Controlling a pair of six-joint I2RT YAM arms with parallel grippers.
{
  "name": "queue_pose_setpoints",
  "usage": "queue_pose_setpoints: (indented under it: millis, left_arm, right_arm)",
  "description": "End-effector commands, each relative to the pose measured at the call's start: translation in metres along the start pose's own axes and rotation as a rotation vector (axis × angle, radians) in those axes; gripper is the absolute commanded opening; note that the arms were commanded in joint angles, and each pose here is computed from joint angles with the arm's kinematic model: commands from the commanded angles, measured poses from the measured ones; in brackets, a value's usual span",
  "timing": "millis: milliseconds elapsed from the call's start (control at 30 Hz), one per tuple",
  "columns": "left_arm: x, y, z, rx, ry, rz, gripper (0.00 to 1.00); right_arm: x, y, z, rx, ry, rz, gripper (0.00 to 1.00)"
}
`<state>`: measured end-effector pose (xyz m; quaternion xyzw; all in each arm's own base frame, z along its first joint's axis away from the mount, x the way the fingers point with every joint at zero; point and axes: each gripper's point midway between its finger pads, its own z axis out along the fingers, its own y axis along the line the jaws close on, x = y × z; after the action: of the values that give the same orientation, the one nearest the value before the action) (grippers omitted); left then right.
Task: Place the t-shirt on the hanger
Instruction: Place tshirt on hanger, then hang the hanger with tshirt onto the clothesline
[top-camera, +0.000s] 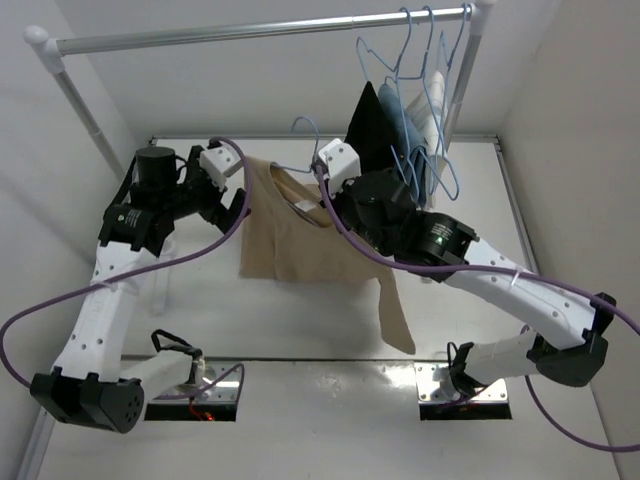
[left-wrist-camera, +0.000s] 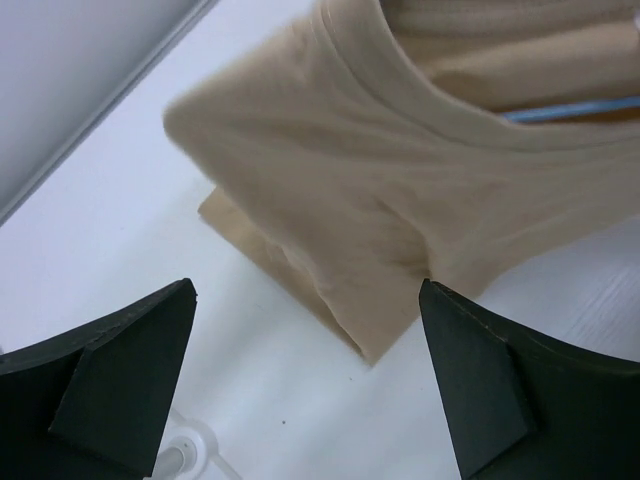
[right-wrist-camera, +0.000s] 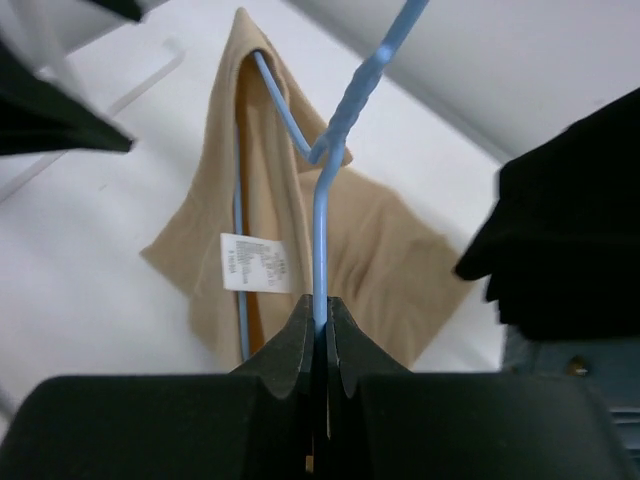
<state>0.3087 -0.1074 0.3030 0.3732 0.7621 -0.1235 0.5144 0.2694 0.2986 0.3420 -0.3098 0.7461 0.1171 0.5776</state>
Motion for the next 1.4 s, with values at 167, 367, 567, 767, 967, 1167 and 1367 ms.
queue_pose_setpoints:
  millis: [167,367,567,767,967,1167,1367]
  left_arm:
    - [-0.018,0.018,-0.043,-0.249,-0.115,-0.048,1.0]
    - [0.007,0.0,-0.042,-0.228,-0.11,-0.086,1.0]
    - [0.026,-0.007,-0.037,-0.219,-0.088,-0.097,1.0]
    - [0.035,-0.011,-0.031,-0.2,-0.074,-0.105,1.0]
    - [0.036,-0.016,-0.026,-0.166,-0.078,-0.118,1.0]
    - [0.039,-0.019,-0.024,-0.152,-0.075,-0.13,1.0]
    - [0.041,-0.02,-0.024,-0.152,-0.075,-0.13,1.0]
  right_arm:
    - [-0.103,-0.061,-0.002,0.377,-0.218,-0.003,0.0]
    - [-0.141,-0.072,0.005,0.474,-0.295,-0.051,0.0]
    - [-0.158,-0.102,-0.017,0.603,-0.348,0.01,0.0]
    - [-0.151,-0.12,-0.043,0.68,-0.352,0.0,0.0]
    - [-0.148,-0.145,-0.057,0.82,-0.289,-0.056,0.0]
    - [-0.149,-0.172,-0.048,0.913,-0.255,-0.053,0.0]
    - [-0.15,-0.188,-0.032,0.924,-0.254,-0.049,0.0]
